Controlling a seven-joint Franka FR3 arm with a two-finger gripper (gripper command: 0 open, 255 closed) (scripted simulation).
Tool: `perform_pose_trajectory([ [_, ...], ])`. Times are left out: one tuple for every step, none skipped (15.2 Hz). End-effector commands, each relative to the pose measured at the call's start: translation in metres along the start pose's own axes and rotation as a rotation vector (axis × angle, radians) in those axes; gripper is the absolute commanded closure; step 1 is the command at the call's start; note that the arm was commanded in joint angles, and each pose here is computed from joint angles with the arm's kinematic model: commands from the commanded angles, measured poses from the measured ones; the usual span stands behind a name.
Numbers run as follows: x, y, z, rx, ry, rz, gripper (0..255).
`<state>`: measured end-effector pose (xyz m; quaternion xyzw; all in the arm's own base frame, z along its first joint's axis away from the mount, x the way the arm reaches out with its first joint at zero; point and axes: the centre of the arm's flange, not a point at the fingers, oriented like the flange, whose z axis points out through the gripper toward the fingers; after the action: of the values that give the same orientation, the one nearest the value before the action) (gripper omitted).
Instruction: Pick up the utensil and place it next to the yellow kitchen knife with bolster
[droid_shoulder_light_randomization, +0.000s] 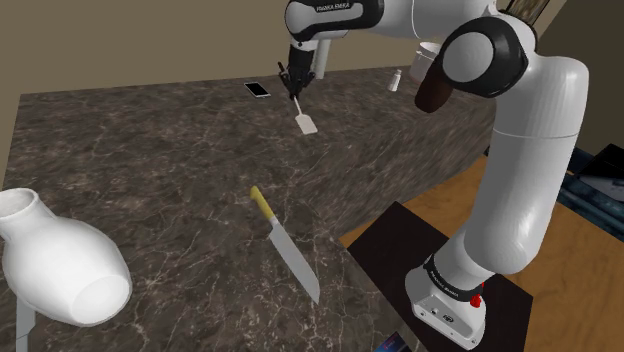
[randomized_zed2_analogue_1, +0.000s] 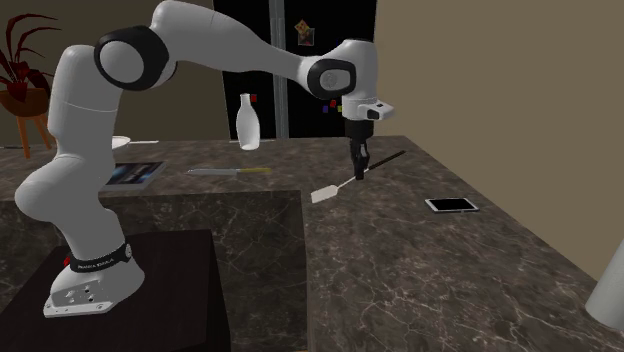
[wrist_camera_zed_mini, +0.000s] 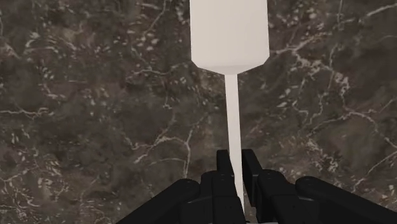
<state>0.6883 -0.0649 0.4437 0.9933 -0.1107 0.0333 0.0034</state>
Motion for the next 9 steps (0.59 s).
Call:
perform_pose_trajectory([
  [-0.001,0.0,-0.011,0.0,0.0,0.0,255],
  [-0.009,-0.01,-0.011,0.0,0.0,0.0,255],
  [-0.016,-0.021,-0.012,0.0,0.0,0.0,255],
  [-0.024,-0.032,-0.012,0.0,0.0,0.0,255],
  [-0.031,-0.043,-0.013,0.0,0.0,0.0,255],
  [-0.039,-0.054,-0.013,0.0,0.0,0.0,255],
  [-0.046,-0.064,-0.014,0.0,0.0,0.0,255],
  [-0.054,-0.075,-0.014,0.0,0.0,0.0,255],
  [-0.061,-0.086,-0.015,0.0,0.0,0.0,255],
])
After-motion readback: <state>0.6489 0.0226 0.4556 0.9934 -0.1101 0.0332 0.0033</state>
